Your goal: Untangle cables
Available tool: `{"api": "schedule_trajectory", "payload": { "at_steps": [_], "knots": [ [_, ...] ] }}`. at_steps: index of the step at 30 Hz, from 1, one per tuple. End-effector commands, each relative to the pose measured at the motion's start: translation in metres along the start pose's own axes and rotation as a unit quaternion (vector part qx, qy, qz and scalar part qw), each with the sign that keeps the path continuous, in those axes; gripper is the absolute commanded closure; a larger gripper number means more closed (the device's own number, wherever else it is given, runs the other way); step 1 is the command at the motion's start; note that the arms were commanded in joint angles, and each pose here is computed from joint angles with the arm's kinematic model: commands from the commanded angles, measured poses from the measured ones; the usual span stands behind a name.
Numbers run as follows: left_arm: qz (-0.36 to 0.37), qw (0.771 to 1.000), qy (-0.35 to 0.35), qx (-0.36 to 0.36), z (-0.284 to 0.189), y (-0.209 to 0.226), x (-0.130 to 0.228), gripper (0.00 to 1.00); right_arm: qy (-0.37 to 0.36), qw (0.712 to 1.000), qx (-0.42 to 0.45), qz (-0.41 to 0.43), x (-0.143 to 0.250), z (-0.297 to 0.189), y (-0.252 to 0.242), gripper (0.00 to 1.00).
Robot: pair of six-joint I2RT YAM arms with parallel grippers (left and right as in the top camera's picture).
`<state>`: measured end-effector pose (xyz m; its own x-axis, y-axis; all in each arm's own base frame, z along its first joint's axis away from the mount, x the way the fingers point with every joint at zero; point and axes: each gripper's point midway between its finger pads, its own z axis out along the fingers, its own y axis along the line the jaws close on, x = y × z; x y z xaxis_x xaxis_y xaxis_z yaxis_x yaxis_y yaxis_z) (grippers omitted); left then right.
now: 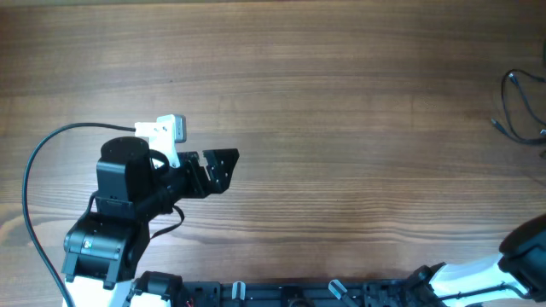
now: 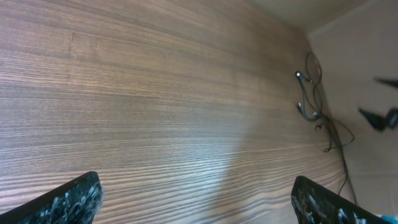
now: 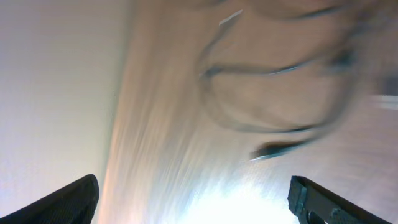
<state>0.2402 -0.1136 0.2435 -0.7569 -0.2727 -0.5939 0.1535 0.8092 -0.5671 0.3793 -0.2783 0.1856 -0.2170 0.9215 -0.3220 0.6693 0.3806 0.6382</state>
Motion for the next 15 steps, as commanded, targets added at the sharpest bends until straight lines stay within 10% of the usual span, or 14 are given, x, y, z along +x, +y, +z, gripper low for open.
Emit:
{"api": "schedule_trajectory", "payload": {
  "at_steps": [1, 15],
  "knots": [
    [0.025, 1.0, -0.008, -0.016, -0.003, 0.004, -0.004, 0.0, 0.093, 0.968, -0.097, -0.21, 0.072, 0.023, 0.067, 0.0],
    [0.002, 0.994, 0.016, -0.105, -0.013, 0.037, 0.016, 0.06, 0.278, 0.842, -0.009, -0.462, 0.269, 0.021, 0.092, 0.0]
  ]
}}
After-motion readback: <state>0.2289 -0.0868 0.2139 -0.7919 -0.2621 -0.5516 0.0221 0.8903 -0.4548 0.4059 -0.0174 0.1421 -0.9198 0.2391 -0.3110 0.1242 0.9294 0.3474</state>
